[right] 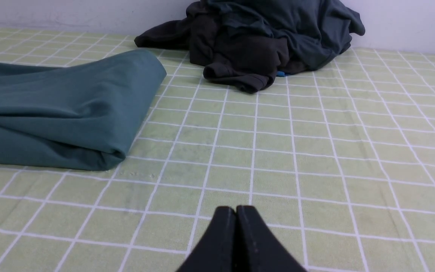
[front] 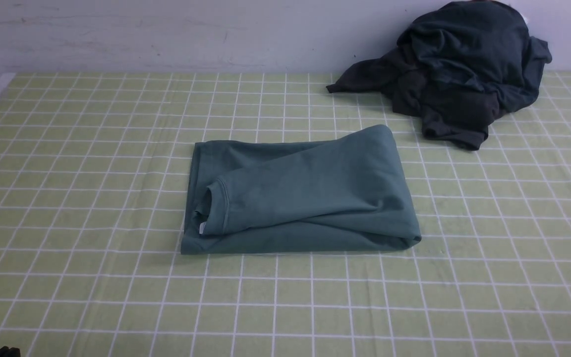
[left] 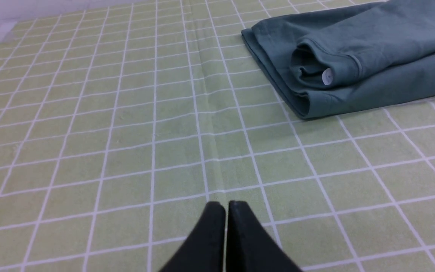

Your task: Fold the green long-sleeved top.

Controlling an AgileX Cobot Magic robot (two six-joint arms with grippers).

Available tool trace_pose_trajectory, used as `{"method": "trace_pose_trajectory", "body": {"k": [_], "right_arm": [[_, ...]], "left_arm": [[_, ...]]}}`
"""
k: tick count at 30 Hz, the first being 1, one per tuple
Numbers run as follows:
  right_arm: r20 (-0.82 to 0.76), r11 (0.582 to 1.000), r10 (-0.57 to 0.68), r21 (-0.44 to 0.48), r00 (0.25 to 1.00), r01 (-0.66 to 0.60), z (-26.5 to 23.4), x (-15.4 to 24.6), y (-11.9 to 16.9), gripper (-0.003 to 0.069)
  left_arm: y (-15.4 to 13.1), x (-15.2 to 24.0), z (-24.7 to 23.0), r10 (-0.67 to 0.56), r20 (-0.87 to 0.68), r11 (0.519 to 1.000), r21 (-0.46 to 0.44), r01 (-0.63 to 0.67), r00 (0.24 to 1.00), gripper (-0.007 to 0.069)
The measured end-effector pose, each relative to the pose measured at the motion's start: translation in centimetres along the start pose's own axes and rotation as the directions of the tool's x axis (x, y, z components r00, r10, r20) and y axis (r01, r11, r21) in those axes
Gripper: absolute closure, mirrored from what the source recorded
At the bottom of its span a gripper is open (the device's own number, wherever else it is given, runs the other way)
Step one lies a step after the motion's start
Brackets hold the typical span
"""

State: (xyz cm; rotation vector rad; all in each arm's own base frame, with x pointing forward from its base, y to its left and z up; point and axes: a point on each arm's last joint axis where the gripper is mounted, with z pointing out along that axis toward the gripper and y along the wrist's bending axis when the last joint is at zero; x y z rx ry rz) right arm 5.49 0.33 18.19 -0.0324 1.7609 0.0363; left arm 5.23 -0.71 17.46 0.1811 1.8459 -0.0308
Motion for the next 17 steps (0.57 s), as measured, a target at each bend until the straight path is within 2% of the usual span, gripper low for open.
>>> {"method": "trace_pose_trajectory", "body": {"k": [17], "right_arm": [[0.0,1.0,0.0,0.0,1.0,0.0,0.0,0.0,0.0,0.067]], "left_arm": [[0.08,0.01,0.0,-0.005,-0.001,1.0,-0.015,0.005,1.0,0.0626]]}}
